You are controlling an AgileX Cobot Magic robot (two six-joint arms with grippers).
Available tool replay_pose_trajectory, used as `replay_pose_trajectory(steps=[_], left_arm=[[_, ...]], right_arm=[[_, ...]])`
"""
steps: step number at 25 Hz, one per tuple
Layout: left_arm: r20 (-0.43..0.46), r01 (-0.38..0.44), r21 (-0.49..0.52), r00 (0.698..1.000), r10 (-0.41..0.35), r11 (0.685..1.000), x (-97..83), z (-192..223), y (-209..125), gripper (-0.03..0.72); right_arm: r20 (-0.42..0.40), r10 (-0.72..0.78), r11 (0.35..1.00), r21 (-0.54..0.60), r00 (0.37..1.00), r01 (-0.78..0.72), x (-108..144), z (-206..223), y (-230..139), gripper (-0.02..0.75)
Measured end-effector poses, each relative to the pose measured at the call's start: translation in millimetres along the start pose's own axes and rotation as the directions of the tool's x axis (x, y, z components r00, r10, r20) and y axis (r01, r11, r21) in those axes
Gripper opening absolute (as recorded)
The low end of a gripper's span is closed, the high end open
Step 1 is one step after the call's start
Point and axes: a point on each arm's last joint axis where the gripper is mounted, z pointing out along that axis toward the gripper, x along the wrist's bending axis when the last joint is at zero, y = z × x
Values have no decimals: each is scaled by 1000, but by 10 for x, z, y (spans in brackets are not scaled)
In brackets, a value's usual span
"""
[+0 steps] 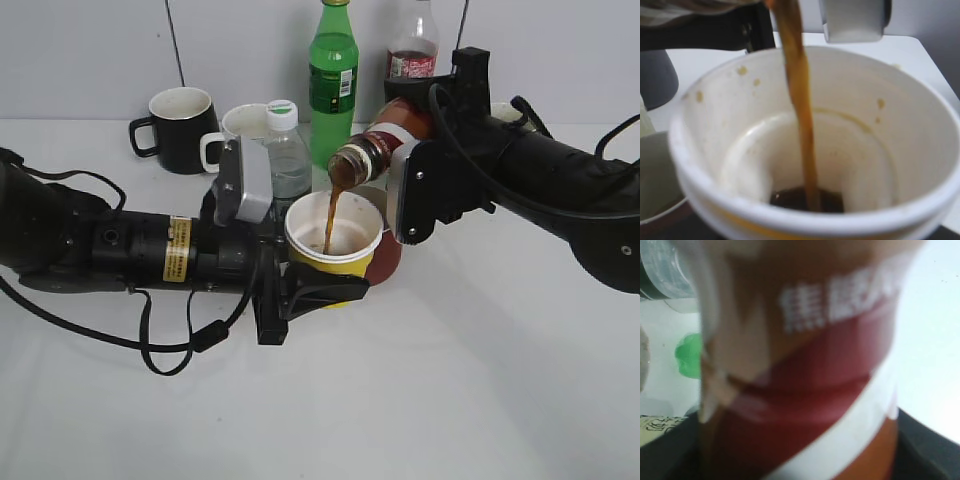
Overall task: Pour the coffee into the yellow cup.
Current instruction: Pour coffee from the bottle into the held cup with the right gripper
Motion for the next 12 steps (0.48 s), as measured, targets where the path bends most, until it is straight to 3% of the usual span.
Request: replay_pose_trajectory(steps=[12], left_arm=[[3,-2,1,1000,2,1000,-2,0,-1,380]], right_arm=[[2,-12,1000,0,1000,12,-2,0,0,503]])
